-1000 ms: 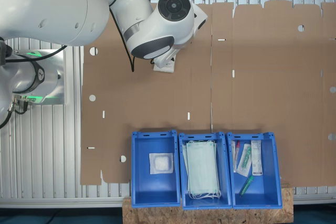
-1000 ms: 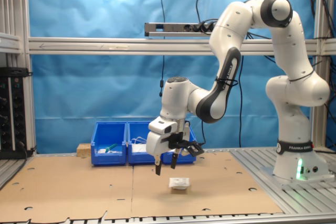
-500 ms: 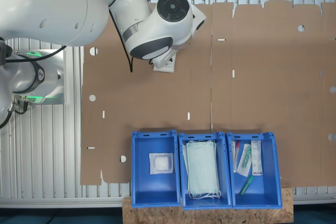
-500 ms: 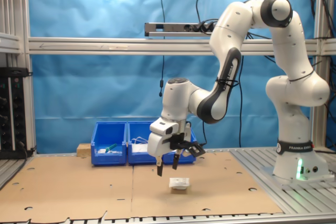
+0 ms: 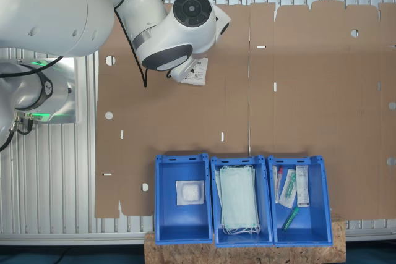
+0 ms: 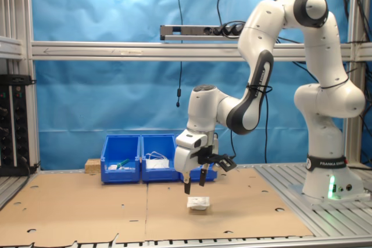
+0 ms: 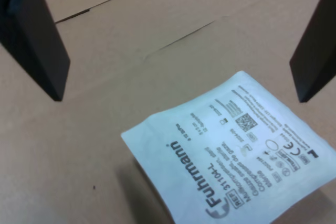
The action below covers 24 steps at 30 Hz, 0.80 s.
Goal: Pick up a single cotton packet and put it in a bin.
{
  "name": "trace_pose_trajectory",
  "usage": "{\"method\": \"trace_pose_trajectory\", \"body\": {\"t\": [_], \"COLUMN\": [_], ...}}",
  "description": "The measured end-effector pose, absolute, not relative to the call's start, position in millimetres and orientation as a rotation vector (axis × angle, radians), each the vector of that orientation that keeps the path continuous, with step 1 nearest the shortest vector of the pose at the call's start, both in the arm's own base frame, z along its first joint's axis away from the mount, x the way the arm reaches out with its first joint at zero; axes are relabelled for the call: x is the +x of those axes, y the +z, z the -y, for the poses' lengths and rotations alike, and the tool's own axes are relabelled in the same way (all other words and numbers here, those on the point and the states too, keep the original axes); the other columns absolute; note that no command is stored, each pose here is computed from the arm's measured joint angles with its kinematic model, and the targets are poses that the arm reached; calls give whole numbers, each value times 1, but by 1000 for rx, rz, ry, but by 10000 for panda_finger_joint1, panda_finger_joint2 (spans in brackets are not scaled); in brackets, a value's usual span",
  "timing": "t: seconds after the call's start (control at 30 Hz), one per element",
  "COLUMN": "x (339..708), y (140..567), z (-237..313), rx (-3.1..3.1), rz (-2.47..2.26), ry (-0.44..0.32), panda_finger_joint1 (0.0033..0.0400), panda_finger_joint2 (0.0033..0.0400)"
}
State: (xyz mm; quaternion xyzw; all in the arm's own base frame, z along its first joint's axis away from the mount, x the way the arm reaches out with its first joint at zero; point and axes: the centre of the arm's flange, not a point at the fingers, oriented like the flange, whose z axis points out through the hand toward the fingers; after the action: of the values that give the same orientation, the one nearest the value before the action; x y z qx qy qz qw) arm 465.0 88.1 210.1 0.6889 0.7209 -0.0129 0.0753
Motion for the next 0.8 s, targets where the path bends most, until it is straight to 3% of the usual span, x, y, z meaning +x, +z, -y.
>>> {"method": "trace_pose_trajectory", "body": {"t": [0.8], "x": [443], "y": [199], "z": [-84], "rx": [1784], "rz": [-2443], "ry": [-111], "panda_finger_joint1": [400], "panda_finger_joint2": [400]}}
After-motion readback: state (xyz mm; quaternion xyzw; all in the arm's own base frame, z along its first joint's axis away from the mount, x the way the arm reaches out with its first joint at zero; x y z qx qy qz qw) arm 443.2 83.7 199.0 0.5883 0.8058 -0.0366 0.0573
